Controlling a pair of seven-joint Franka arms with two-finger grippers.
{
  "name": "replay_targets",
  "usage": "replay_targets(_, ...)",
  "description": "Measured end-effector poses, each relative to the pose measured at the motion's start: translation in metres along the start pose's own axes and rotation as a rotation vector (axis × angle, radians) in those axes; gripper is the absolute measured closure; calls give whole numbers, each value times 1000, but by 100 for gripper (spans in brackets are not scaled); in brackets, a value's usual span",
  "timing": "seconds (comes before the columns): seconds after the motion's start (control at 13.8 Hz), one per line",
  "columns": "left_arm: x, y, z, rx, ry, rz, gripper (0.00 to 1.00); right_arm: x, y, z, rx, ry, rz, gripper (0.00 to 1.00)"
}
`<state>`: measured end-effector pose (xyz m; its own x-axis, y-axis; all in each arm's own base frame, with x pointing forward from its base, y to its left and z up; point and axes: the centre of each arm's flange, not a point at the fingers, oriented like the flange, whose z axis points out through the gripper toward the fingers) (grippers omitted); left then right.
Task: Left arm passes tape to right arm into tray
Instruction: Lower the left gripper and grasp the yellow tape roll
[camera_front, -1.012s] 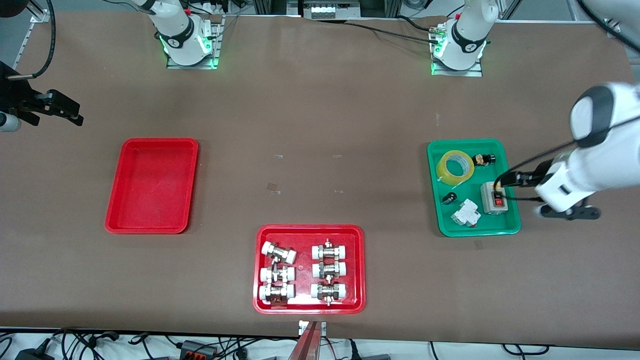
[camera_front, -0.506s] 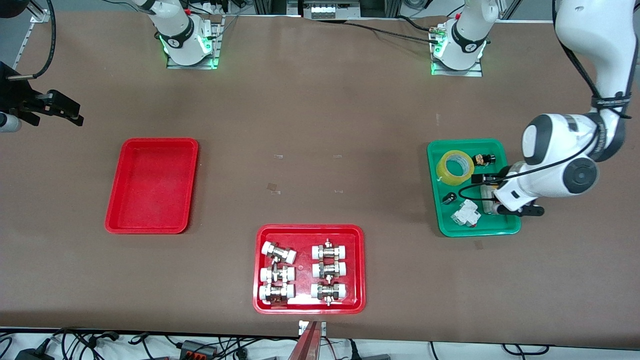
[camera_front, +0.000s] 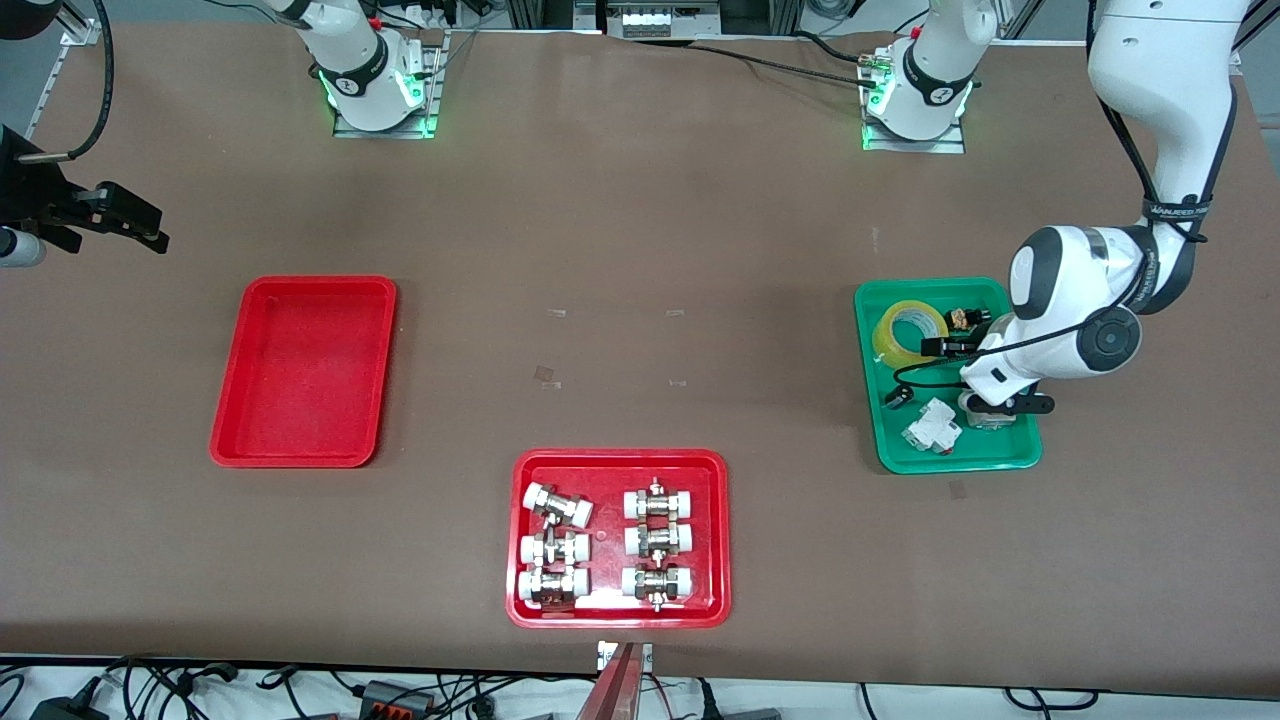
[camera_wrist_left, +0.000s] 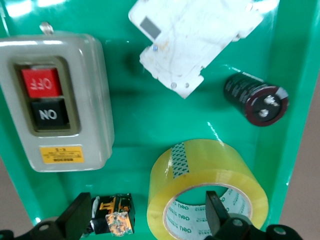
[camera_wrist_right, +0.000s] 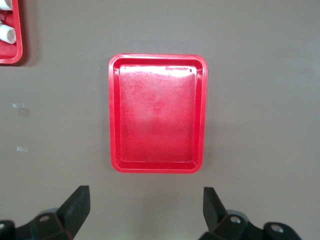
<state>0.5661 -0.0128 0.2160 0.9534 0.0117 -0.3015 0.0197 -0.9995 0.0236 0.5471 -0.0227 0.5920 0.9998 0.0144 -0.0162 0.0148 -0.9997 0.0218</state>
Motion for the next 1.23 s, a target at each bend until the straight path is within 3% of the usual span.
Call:
replay_targets(0.72, -7, 3, 19, 2, -38, -34, 0, 0, 0, 0, 0, -2, 0, 0)
replay_targets(0.94, -7, 3, 22, 2, -44, -54, 27, -1, 0, 1, 1, -12, 0, 0)
replay_targets(1.01, -7, 3, 22, 2, -44, -57, 27, -1, 0, 2, 1, -14, 0, 0)
replay_targets(1.23, -7, 3, 22, 2, -44, -56, 56, -2, 0, 2, 1, -16, 0, 0)
